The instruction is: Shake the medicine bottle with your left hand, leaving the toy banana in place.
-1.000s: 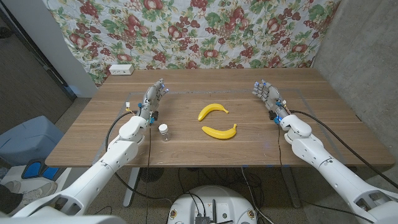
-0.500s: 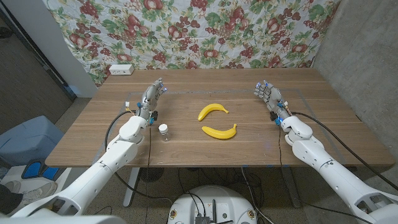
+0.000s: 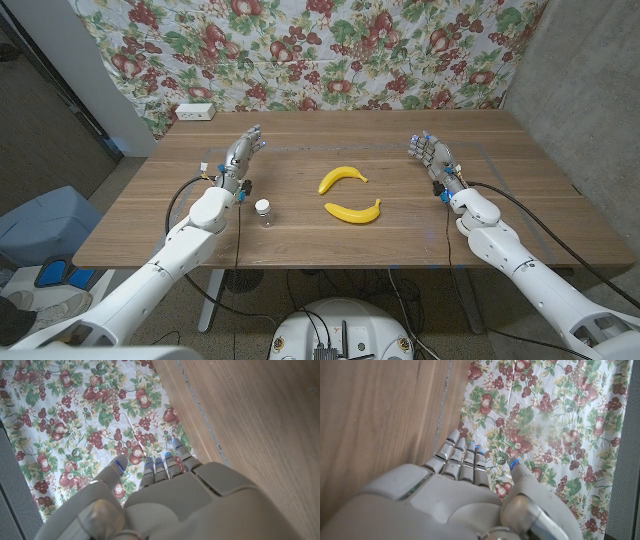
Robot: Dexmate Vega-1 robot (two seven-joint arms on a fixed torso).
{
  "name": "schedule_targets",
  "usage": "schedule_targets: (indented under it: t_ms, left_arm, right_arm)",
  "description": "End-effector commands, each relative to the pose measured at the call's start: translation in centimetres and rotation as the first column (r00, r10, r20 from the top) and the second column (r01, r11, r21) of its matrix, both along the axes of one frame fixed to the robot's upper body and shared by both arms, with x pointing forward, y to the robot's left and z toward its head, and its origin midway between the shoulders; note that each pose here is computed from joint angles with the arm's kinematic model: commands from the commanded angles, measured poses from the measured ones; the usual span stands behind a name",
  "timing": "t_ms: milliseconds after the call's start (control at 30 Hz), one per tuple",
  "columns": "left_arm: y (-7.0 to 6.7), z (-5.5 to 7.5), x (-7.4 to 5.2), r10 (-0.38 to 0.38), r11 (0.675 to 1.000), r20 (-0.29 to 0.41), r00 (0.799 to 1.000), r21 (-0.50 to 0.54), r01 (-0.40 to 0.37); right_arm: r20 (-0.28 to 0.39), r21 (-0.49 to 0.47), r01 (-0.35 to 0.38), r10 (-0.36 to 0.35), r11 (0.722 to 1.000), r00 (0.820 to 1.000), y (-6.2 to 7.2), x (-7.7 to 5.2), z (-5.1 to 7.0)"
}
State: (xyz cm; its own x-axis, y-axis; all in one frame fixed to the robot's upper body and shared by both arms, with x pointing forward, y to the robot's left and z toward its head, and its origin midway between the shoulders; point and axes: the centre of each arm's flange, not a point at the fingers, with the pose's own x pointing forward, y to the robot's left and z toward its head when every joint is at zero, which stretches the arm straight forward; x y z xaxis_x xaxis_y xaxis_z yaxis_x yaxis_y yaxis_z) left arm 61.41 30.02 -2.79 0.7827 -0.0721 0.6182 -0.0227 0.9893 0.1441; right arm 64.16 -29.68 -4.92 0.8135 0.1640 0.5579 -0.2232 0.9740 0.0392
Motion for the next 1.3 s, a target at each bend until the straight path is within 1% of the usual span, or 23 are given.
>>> schedule_targets:
  t_ms: [33,300,433,700,1100,1300]
  left_arm:
    - [0.5,0.1,-1.1,0.058,0.997,0.02,0.998,0.054,-0.059]
    - [0.8,-0.1,-1.9,0.085,0.993,0.026,0.996,0.084,-0.087]
    - [0.9,0.0,-2.3,0.1,0.989,0.034,0.994,0.105,-0.104]
    - [0.9,0.0,-2.9,0.123,0.981,0.05,0.991,0.148,-0.129]
    - [1.1,-0.9,-4.3,0.162,0.969,0.047,0.986,0.184,-0.168]
    - [1.2,-1.1,-4.7,0.169,0.965,0.049,0.984,0.196,-0.175]
  right_arm:
    - [-0.011,-0.001,0.006,-0.006,1.0,1.0,0.7,0.1,-0.3]
    - [-0.018,0.004,0.003,-0.003,1.0,1.0,0.9,0.1,-0.6]
    - [-0.019,0.002,0.004,-0.004,1.0,1.0,1.1,0.2,-0.8]
    - [-0.023,0.0,0.002,-0.002,1.0,1.0,1.3,0.3,-0.9]
    - [-0.024,-0.004,0.008,-0.008,1.0,1.0,1.4,0.1,-0.9]
    - [-0.023,-0.006,0.004,-0.004,1.0,1.0,1.7,0.2,-0.9]
